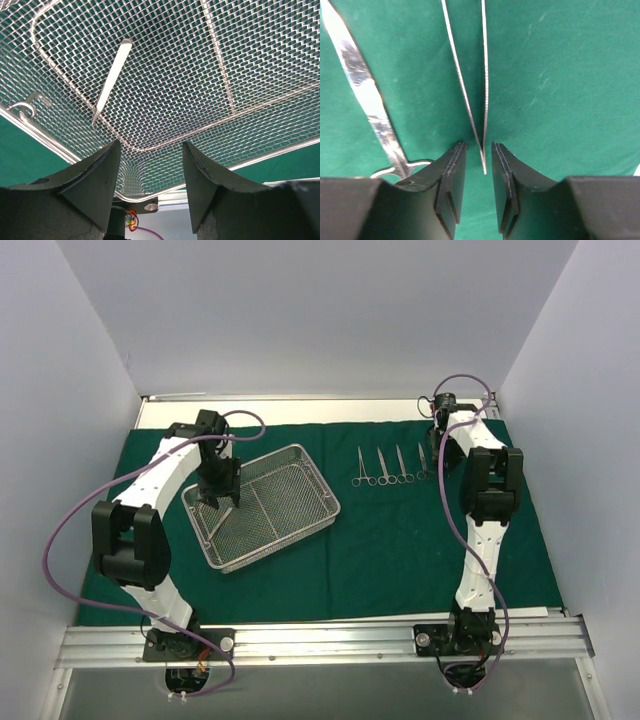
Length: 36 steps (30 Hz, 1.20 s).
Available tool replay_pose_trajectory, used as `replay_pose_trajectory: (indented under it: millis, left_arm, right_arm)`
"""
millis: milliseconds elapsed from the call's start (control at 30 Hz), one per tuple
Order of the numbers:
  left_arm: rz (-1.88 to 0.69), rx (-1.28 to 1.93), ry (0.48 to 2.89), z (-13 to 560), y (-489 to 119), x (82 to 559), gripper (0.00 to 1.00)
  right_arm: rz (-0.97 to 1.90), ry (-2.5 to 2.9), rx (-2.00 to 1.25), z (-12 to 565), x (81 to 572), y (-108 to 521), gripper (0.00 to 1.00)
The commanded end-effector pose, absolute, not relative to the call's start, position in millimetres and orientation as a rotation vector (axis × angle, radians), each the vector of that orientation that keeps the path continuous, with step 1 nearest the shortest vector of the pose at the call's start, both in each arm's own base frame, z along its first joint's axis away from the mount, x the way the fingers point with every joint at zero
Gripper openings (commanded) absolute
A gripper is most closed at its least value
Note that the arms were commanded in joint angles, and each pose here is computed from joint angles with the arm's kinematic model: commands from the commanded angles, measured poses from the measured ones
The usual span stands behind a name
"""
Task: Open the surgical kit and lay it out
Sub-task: Place the medical item in the surgical kit, then pick up the medical item from the container.
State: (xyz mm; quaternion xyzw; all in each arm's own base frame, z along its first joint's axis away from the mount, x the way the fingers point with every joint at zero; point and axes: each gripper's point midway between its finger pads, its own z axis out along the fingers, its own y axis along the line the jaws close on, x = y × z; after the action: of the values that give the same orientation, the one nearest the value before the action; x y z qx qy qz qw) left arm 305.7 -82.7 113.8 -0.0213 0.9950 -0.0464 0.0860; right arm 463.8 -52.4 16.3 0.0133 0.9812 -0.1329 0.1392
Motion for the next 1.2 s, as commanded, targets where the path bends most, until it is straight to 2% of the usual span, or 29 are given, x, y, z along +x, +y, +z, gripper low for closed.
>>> replay_pose_trajectory:
  millis: [0, 200, 333, 433, 767, 967, 1067, 1100, 1167]
  left_arm:
    - [-0.064, -0.112, 3.002, 109.1, -73.4, 300.7, 0.61]
    - [0.085, -0.133, 3.043, 89.1, -60.3, 304.9, 0.6]
    - [0.199, -0.126, 3.042, 76.7, -49.3, 315.4, 0.59]
    - [0.265, -0.122, 3.048, 67.3, -42.9, 320.8, 0.59]
    - [0.366, -0.119, 3.143, 29.6, -35.5, 310.8, 0.52]
    - [0.336, -0.106, 3.173, 9.1, -38.1, 305.4, 0.38]
    - [0.324, -0.109, 3.184, 2.7, -39.5, 302.5, 0.21]
    - [0.32, -0.112, 3.182, 4.3, -40.0, 303.1, 0.1]
    - [0.295, -0.114, 3.153, 16.0, -42.5, 307.9, 0.03]
  right_arm:
    - [-0.329, 2.739, 0.081, 69.5, 475.3, -35.4, 0.29]
    - [-0.177, 2.573, 0.086, 146.8, 480.6, 3.7, 0.33]
    - [-0.044, 2.54, -0.068, 162.3, 455.8, 66.1, 0.33]
    - [0.039, 2.521, -0.111, 170.6, 435.1, 89.6, 0.33]
    - [0.095, 2.411, -0.142, 206.1, 413.5, 92.2, 0.33]
    - [0.109, 2.376, -0.163, 217.5, 412.6, 93.6, 0.33]
    - [0.107, 2.382, -0.165, 215.2, 410.0, 92.9, 0.33]
    - [0.107, 2.383, -0.164, 215.3, 409.2, 92.8, 0.33]
    - [0.108, 2.374, -0.165, 219.3, 409.8, 92.9, 0.33]
